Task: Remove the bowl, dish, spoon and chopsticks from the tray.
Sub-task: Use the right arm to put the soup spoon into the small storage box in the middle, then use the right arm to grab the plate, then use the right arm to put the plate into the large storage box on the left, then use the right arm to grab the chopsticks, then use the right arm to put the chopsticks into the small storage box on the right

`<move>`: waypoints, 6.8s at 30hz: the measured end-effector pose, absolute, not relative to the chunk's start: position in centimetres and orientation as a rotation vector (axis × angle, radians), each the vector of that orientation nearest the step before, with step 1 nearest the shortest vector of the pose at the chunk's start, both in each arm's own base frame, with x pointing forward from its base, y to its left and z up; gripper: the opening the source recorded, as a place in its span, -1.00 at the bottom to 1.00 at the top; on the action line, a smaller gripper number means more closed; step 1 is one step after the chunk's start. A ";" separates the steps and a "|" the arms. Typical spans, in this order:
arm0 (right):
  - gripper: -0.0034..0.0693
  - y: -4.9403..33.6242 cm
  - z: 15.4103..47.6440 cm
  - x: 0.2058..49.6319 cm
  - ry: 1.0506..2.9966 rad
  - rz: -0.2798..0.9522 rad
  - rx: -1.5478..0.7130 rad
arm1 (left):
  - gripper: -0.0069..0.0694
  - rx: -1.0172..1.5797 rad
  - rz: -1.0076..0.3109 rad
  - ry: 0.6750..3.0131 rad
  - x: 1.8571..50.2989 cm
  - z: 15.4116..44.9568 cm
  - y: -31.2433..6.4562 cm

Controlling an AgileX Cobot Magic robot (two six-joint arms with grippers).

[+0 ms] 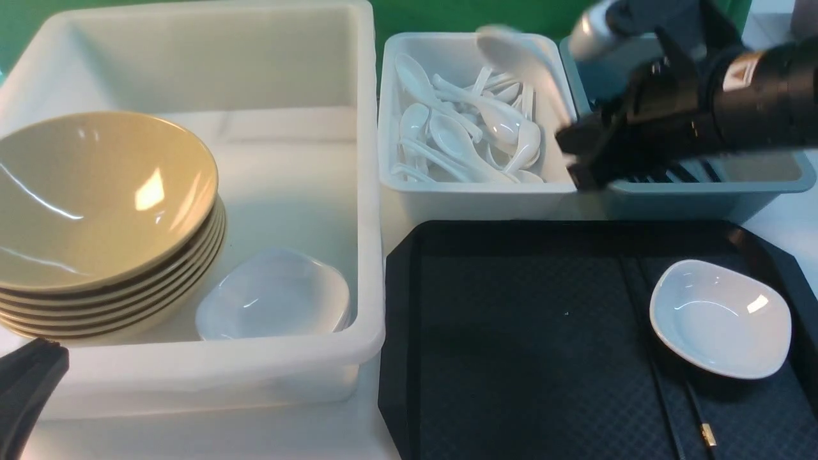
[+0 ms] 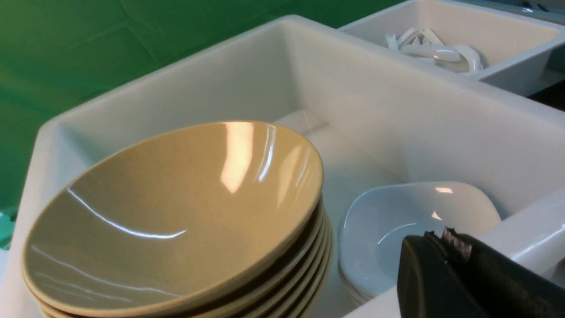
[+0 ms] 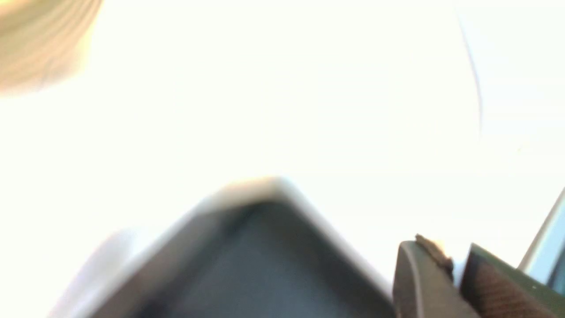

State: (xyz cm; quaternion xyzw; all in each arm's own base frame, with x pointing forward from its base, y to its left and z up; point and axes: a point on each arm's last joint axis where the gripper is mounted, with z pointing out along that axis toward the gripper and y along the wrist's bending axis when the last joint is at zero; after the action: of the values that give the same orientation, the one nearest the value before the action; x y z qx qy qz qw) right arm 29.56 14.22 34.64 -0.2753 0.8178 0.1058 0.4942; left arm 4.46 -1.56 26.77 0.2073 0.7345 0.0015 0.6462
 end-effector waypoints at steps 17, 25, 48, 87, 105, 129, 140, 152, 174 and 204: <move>0.25 17.3 32.1 39.6 2.143 0.257 -0.690 | -0.84 0.475 -0.002 1.710 4.4 26.4 -1.5; 0.27 10.3 36.3 35.5 2.376 0.117 -0.698 | -0.84 0.475 -0.003 1.713 4.4 26.4 -1.5; 0.26 0.5 19.5 33.4 2.825 -0.034 -0.467 | -0.84 0.464 0.001 1.685 4.5 26.7 -1.5; -0.70 14.0 40.7 28.5 2.208 0.561 -0.823 | -0.84 0.467 0.018 1.676 4.5 26.7 -1.4; -0.33 31.4 28.6 31.3 2.043 0.614 -1.159 | -0.84 0.478 0.017 1.699 4.4 26.5 -1.5; 0.28 9.2 27.7 33.4 2.940 0.008 -0.555 | -0.84 0.463 0.009 1.671 4.5 26.8 -1.5; 0.29 11.2 16.9 28.7 2.996 0.027 -0.564 | -0.84 0.459 0.005 1.672 4.5 26.8 -1.5; -0.55 11.6 15.7 27.9 2.901 0.018 -0.676 | -0.84 0.457 0.003 1.672 4.5 26.8 -1.5; -0.55 10.7 35.1 25.2 1.742 -0.037 -0.738 | -0.84 0.457 0.010 1.672 4.5 26.8 -1.4; 0.05 4.0 31.6 34.2 1.583 0.289 -0.050 | -0.84 0.493 0.074 1.689 4.5 26.6 -1.2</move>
State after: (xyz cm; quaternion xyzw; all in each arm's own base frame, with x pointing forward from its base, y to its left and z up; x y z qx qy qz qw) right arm 34.21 4.04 31.61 -0.0226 0.7086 0.1294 0.6933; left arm 4.52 -1.19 26.57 0.2160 0.7396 0.0325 0.6366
